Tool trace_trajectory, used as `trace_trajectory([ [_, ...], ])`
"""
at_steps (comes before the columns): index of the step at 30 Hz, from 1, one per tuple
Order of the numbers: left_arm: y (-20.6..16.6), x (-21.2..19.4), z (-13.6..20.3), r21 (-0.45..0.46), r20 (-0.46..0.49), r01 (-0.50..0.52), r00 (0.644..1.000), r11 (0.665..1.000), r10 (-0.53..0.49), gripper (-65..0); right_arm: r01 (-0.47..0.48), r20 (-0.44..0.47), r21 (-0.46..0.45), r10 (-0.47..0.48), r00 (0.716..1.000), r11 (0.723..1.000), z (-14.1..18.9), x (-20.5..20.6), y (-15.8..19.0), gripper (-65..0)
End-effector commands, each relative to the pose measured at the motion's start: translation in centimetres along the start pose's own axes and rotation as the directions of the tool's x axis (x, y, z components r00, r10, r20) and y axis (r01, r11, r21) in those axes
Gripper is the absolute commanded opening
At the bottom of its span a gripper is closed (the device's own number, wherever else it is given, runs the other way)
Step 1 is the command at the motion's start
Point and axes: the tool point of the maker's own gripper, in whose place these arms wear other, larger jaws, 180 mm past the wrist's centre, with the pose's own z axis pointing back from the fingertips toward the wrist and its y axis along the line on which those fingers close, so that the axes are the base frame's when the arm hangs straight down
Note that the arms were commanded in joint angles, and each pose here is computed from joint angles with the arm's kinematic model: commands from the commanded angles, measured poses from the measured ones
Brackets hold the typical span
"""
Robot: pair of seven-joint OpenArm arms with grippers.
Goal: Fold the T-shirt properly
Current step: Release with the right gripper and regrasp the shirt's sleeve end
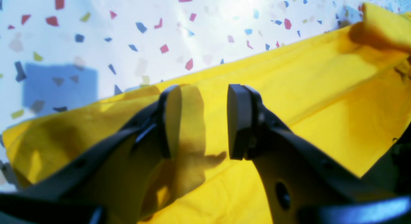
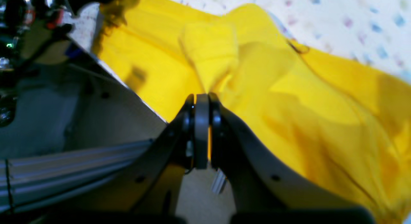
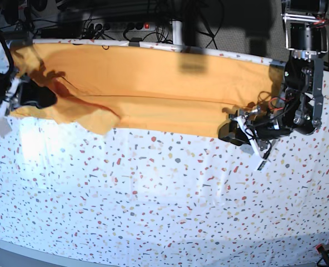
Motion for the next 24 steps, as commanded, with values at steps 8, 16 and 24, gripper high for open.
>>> trace_trajectory([
  [8,0.0,2.1,0.6,-0.004,0.054,0.023,0.998,1.000,-0.022,-41.8,0.080,-0.143,-0.043,-0.085,0.986,0.996,3.0,-6.8,1.4,-65.0],
  [16,0.0,2.1,0.6,-0.004,0.054,0.023,0.998,1.000,-0.023,-41.8,0.151,-0.250,-0.043,-0.157,0.956,0.988,3.8,-11.0,2.5,-65.0],
  [24,0.0,2.1,0.6,-0.003,0.054,0.023,0.998,1.000,-0.023,-41.8,0.064,-0.386,-0.230,-0.151,0.910,0.971,5.1,-13.8,-0.7,-65.0],
])
